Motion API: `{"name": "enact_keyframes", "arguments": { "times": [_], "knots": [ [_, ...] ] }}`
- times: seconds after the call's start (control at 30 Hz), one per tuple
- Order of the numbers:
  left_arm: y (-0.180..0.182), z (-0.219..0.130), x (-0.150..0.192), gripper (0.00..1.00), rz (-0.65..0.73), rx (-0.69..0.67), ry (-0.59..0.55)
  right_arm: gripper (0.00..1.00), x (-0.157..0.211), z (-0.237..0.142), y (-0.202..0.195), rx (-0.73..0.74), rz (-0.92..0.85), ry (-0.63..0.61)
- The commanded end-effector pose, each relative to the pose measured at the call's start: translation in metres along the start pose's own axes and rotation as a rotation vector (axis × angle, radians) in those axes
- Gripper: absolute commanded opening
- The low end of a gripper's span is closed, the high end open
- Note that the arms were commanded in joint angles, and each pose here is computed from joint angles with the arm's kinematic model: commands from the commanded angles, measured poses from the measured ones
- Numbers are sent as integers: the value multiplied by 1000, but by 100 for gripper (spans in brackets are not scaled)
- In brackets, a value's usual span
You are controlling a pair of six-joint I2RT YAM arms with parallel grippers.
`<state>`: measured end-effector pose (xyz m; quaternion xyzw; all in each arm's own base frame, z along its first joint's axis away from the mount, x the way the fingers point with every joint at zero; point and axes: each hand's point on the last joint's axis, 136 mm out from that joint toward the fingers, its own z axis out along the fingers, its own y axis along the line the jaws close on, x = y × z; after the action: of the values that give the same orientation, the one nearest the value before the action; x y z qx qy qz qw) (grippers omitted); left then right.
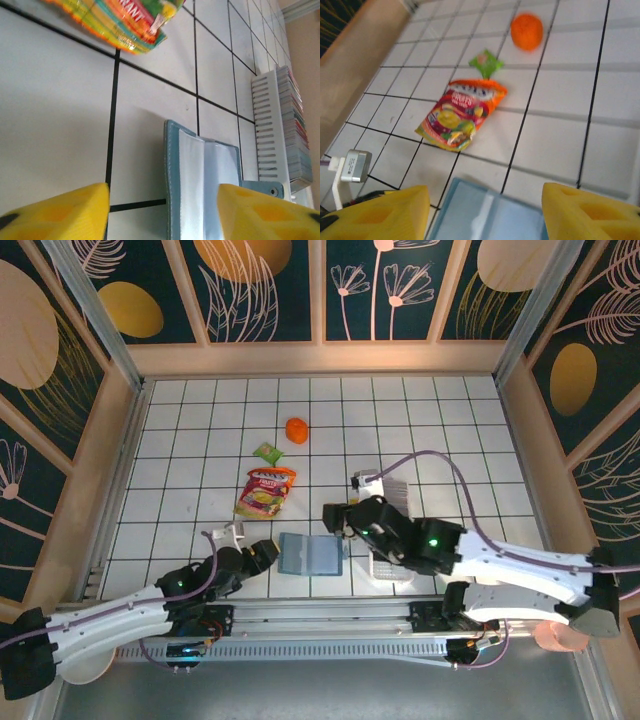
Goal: Put the credit cards into the card holder
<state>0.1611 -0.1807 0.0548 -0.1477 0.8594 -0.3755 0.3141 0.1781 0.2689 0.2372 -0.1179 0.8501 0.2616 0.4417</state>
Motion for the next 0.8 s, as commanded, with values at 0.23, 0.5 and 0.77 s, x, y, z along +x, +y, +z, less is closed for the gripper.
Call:
{"name": "enact_keyframes", "arguments": {
  "times": [0.23, 0.5, 0.77],
  "knots": [
    [-60, 7, 4, 9, 205, 26, 128, 77, 30, -42, -13, -170, -1194, 185],
    [-43, 32, 32, 0, 239, -41, 245, 90, 63, -19, -93, -13, -1375, 389],
    [-16, 36, 34, 0, 215, -90, 254, 99, 85, 2, -130, -4, -1449, 441]
  ]
}}
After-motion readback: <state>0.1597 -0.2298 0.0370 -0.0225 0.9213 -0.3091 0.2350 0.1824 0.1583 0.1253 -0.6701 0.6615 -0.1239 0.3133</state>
